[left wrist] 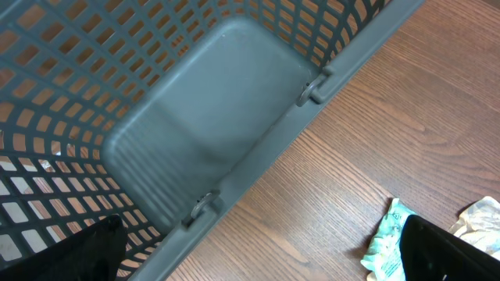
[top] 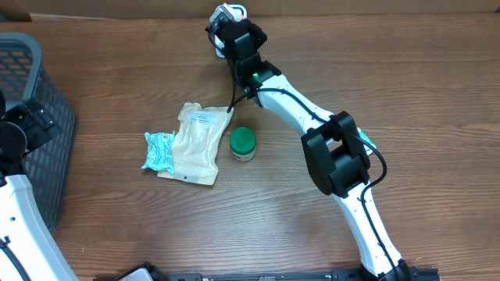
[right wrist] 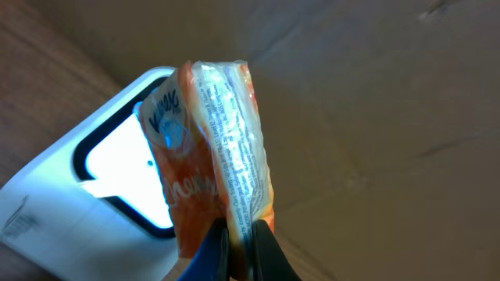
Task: Scan the item barcode
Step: 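Carry the orange tissue pack to the scanner and hold it there, then carry the orange pack right and place it by the teal pack, then move the right gripper left over the green-lidded jar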
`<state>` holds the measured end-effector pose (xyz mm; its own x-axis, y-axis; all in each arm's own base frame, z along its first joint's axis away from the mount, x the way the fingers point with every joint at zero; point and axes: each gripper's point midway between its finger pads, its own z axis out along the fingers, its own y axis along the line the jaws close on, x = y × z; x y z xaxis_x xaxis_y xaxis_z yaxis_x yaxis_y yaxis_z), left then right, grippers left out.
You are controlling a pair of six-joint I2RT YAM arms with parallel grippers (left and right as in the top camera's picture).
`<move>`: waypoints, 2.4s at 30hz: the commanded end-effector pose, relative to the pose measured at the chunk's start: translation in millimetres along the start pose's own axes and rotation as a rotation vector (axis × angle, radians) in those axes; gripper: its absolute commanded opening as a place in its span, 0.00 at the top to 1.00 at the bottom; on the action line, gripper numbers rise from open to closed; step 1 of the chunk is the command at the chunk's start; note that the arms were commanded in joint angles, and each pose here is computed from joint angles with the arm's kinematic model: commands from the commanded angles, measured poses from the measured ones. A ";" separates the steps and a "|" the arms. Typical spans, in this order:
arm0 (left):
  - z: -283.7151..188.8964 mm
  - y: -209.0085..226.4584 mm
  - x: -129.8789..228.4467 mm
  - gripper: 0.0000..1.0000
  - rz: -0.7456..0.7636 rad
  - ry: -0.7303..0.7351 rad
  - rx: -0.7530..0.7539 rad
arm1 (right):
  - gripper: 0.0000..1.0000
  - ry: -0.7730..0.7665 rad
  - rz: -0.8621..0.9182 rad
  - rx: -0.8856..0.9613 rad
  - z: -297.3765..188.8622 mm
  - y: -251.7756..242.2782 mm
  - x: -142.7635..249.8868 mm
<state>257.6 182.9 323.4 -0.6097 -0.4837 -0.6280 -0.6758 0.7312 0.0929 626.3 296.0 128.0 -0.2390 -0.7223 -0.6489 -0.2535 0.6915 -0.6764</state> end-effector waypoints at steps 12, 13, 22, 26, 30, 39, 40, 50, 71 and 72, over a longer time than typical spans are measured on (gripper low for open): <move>-1.6 3.4 -3.3 0.01 0.009 -0.012 -0.014 | 0.96 0.222 0.547 -0.269 -180.5 -92.5 -34.8; -1.6 3.4 -3.2 0.00 0.009 -0.011 -0.014 | 0.96 0.270 0.576 -0.315 -195.6 -93.5 -26.5; -1.6 3.5 -3.3 0.00 0.009 -0.012 -0.014 | 0.96 0.756 0.748 -0.513 -252.6 -105.4 85.5; -1.6 3.3 -3.3 0.01 0.009 -0.012 -0.014 | 0.96 0.924 0.856 -0.454 -241.4 -127.7 154.1; -1.6 3.4 -3.3 0.01 0.009 -0.012 -0.014 | 0.96 1.029 0.947 -0.454 -236.6 -127.7 201.6; -1.6 3.6 -3.2 0.00 0.008 -0.011 -0.015 | 0.96 1.252 1.106 -0.410 -242.1 -99.3 309.9; -1.6 3.6 -3.3 0.00 0.008 -0.012 -0.014 | 0.96 1.261 1.116 -0.405 -243.0 -98.3 316.2; -1.6 3.3 -3.3 0.01 0.009 -0.012 -0.014 | 0.31 1.301 1.143 -0.392 -251.3 -105.5 325.3; -1.6 3.3 -3.2 0.00 0.009 -0.011 -0.014 | 0.00 0.800 0.848 -0.639 -228.7 -50.4 122.2; -1.6 3.3 -3.2 0.00 0.009 -0.011 -0.014 | 0.00 0.761 0.832 -0.658 -228.8 -41.6 109.1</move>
<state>257.7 183.0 323.3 -0.6099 -0.4838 -0.6277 -0.6758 0.7312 0.0930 394.9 160.5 144.5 -0.9802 -0.0021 -0.1979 -0.0541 0.9648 0.2574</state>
